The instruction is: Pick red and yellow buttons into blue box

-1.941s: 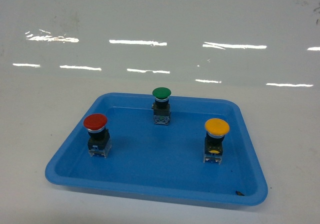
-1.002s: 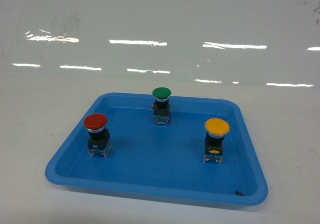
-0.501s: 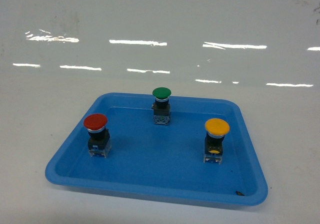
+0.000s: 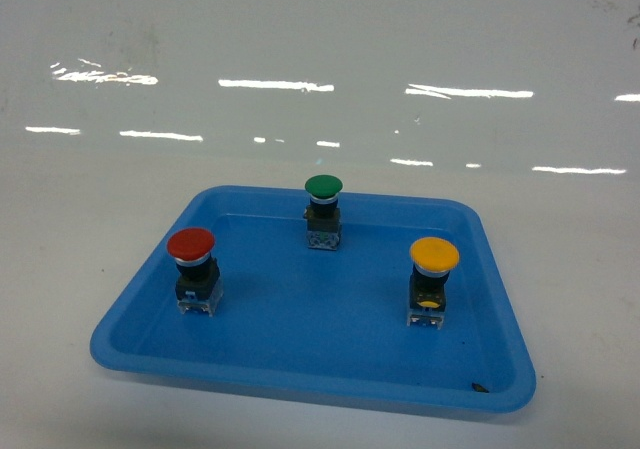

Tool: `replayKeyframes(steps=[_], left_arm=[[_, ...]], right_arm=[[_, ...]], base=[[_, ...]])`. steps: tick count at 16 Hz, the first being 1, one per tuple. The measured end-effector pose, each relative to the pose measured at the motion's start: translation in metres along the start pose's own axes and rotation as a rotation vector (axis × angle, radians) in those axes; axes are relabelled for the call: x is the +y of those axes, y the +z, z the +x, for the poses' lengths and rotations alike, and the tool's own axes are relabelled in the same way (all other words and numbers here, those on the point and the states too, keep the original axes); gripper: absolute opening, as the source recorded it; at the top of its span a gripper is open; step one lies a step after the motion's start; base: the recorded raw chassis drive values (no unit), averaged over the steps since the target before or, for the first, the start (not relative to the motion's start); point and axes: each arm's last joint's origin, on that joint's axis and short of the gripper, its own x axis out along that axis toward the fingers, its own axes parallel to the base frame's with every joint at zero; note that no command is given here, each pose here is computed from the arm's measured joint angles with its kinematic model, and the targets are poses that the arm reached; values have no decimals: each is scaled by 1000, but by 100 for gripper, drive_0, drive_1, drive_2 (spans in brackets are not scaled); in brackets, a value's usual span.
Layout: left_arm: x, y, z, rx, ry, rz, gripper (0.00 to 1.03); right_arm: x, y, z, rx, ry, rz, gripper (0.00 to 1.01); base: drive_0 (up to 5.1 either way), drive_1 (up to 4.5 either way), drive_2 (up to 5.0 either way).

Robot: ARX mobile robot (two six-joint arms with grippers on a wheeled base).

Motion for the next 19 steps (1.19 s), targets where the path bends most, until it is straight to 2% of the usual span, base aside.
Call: replayKeyframes(steps=[1,2,4,5,11,12,14,15,16,17,19], left_arm=[[-1,-2,11,2,-12,10,98],[-2,-7,20,9,-3,28,98],[-2,-18,35,56,10,64,98],[-2,-20,35,64,9,71,98],[-2,-17,34,39,14,80,98],[-2,-18,38,36,17,89,98],[-11,-39,81,117,-11,122,98],[-13,-38,91,136,-10,139,98],[-13,-37,95,132,-3,155,98],[-15,-37,95,132,-9,164,98],[-15,-37,95,132,-7,170,98]], right_arm=[[2,-1,11,19,18,2,98],[4,-4,19,35,43,4,98],[12,-14,36,139,102,5,98],[13,-16,36,158,108,6,98],[12,-13,36,136,105,4,98],[15,-13,38,123,115,-5,98],[29,-14,74,140,168,-38,98],[33,-12,81,144,202,-42,98],[38,-16,86,217,242,-45,98],[39,-20,86,248,249,-45,98],[39,-20,86,246,250,-45,98]], base=[[0,0,0],[0,0,0],[0,0,0],[0,0,0],[0,0,0],[0,0,0],[0,0,0],[0,0,0],[0,0,0],[0,0,0],[0,0,0]])
